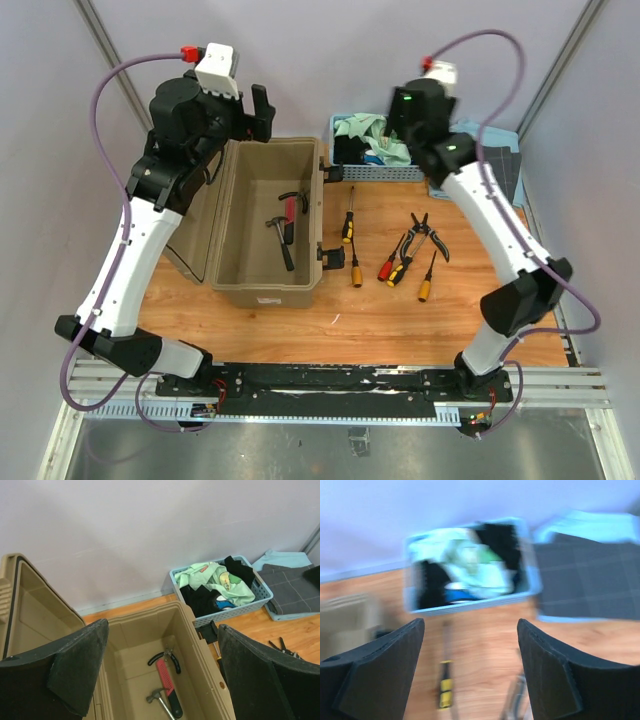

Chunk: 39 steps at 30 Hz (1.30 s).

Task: Pack the tool kit
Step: Place the hammer in the toolbox, then pick up the pliers at the center of the board.

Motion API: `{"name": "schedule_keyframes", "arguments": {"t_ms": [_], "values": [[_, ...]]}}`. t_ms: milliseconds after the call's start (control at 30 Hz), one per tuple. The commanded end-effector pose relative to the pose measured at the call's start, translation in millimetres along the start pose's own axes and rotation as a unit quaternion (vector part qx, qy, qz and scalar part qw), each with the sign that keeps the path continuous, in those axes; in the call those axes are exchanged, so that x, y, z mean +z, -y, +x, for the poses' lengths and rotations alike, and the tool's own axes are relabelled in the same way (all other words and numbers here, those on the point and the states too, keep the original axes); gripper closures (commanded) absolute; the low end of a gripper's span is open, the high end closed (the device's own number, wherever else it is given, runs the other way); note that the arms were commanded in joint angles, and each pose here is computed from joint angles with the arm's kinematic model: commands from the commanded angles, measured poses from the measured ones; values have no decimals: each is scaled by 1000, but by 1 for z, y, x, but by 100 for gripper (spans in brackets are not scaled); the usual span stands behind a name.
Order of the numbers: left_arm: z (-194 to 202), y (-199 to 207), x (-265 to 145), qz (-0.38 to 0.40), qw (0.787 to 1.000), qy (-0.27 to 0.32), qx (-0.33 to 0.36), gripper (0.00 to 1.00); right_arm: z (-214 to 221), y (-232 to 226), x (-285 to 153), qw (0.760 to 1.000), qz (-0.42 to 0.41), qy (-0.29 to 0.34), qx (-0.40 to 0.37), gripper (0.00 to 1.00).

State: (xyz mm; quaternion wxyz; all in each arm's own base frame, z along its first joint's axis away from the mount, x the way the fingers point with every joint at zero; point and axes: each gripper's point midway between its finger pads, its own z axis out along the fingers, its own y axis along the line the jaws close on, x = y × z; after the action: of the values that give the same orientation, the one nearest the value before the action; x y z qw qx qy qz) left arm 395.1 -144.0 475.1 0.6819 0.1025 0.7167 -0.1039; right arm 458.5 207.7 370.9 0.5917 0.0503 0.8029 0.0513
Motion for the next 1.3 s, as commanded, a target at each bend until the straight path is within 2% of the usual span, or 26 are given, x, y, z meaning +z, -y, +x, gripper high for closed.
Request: {"name": "schedule_keyframes", "arguments": {"t_ms": [0,133,300,433,567,733,933,1100,1267], "values": [[-11,2,-6,12,1000,24,-1,6,59,121,18,989,81,-115,-40,20],[-3,7,-5,26,999,19,1,6,121,169,7,966,70,-232,-90,16],[6,11,-3,36,999,6,0,6,212,199,-14,926,52,-357,-112,21],[9,12,-2,41,999,0,1,6,256,216,-21,905,29,-411,-108,26],[11,13,-1,42,999,-4,2,6,283,230,-20,884,-6,-452,-116,28],[13,12,0,41,999,-8,5,6,301,231,-12,868,-46,-477,-131,30],[14,14,3,46,999,-11,6,6,312,243,9,852,-53,-489,-177,32],[16,17,5,52,999,-14,3,5,301,252,35,857,-54,-461,-226,33],[13,17,7,53,999,-13,3,5,305,264,50,850,-50,-471,-230,37]]}}
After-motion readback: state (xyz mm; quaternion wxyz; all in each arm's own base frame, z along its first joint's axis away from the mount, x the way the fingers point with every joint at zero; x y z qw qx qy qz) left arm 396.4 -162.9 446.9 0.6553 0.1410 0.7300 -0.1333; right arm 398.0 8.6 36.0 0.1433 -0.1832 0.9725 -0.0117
